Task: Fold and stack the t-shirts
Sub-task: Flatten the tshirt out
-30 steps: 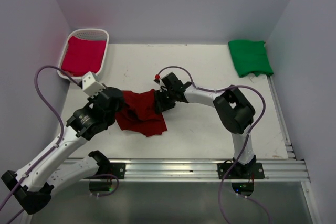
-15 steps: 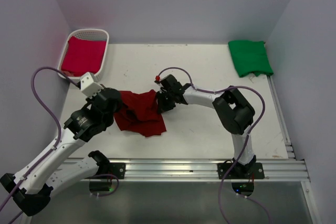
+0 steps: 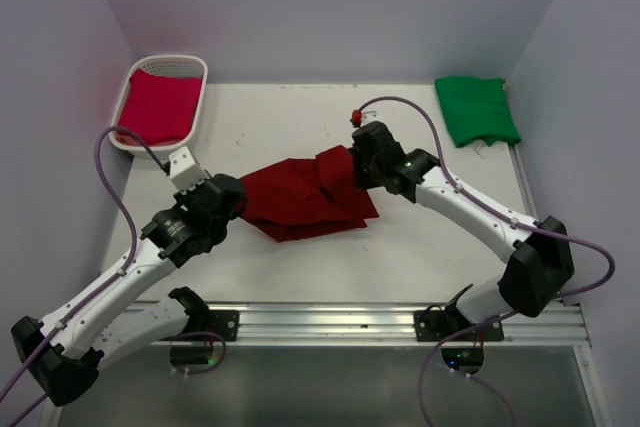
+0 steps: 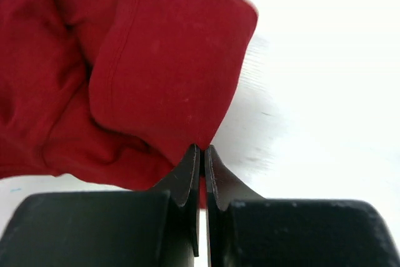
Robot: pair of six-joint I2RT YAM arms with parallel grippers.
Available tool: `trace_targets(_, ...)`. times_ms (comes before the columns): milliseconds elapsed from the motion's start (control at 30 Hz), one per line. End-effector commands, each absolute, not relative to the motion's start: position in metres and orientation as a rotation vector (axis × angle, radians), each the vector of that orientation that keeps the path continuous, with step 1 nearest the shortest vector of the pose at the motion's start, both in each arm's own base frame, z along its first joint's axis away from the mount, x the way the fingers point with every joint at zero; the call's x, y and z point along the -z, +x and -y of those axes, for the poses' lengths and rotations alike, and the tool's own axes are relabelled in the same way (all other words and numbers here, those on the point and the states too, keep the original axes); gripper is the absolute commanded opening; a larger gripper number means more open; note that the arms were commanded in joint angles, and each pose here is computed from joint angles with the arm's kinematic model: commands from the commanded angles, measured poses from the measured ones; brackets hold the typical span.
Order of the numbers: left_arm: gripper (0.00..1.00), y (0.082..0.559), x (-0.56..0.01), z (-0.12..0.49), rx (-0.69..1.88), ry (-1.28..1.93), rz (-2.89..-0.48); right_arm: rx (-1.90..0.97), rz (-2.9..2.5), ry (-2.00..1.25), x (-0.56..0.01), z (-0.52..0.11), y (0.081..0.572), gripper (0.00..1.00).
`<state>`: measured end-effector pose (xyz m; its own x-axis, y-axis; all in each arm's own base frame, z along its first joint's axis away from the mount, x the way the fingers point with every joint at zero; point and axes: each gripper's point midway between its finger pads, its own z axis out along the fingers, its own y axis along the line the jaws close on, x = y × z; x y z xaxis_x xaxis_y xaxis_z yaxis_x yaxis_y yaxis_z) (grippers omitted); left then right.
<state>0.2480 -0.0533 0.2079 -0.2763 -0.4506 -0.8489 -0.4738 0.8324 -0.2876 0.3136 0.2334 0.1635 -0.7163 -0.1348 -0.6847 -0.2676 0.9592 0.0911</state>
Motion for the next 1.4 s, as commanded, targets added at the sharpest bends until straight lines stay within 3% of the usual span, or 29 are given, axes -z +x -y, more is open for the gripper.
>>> trace_targets(0, 0.00, 0.249, -0.187, 0.040, -0.144, -0.697, -1.918, 0.000, -2.354, -0.198, -0.175, -0.180, 0.301, 0.00)
trace_targets(267, 0.00, 0.249, -0.150, 0.022, -0.255, -0.730, -1.997, 0.127, -2.320, -0.106, -0.197, -0.129, 0.276, 0.00)
trace_targets(333, 0.30, 0.251, -0.152, 0.023, -0.244, -0.719, -1.992, 0.119, -2.325, -0.101, -0.197, -0.127, 0.272, 0.00)
trace_targets(367, 0.53, 0.252, -0.153, 0.024, -0.234, -0.707, -1.992, 0.112, -2.328, -0.101, -0.195, -0.127, 0.269, 0.00)
trace_targets(400, 0.64, 0.256, -0.156, 0.027, -0.216, -0.684, -1.983, 0.102, -2.333, -0.095, -0.194, -0.127, 0.268, 0.00)
trace_targets(467, 0.82, 0.264, -0.166, 0.037, -0.140, -0.659, -1.968, 0.090, -2.345, -0.101, -0.189, -0.129, 0.266, 0.00)
trace_targets(567, 0.91, 0.278, -0.185, 0.064, 0.013, -0.502, -1.958, 0.062, -2.369, -0.106, -0.179, -0.135, 0.264, 0.00)
trace_targets(667, 0.91, 0.291, -0.207, 0.123, 0.296, -0.195, -1.940, 0.033, -2.391, -0.114, -0.168, -0.142, 0.265, 0.00)
trace_targets(767, 0.90, 0.294, -0.204, 0.172, 0.344, 0.071, -1.967, 0.019, -2.414, -0.126, -0.157, -0.149, 0.268, 0.00)
trace_targets(1000, 0.92, 0.223, -0.164, 0.325, 0.428, 0.705, -1.929, 0.006, -2.447, -0.131, -0.137, -0.162, 0.276, 0.00)
trace_targets(1367, 0.92, 0.191, -0.132, 0.394, 0.518, 1.007, -1.725, 0.020, -2.460, -0.107, -0.131, -0.159, 0.281, 0.00)
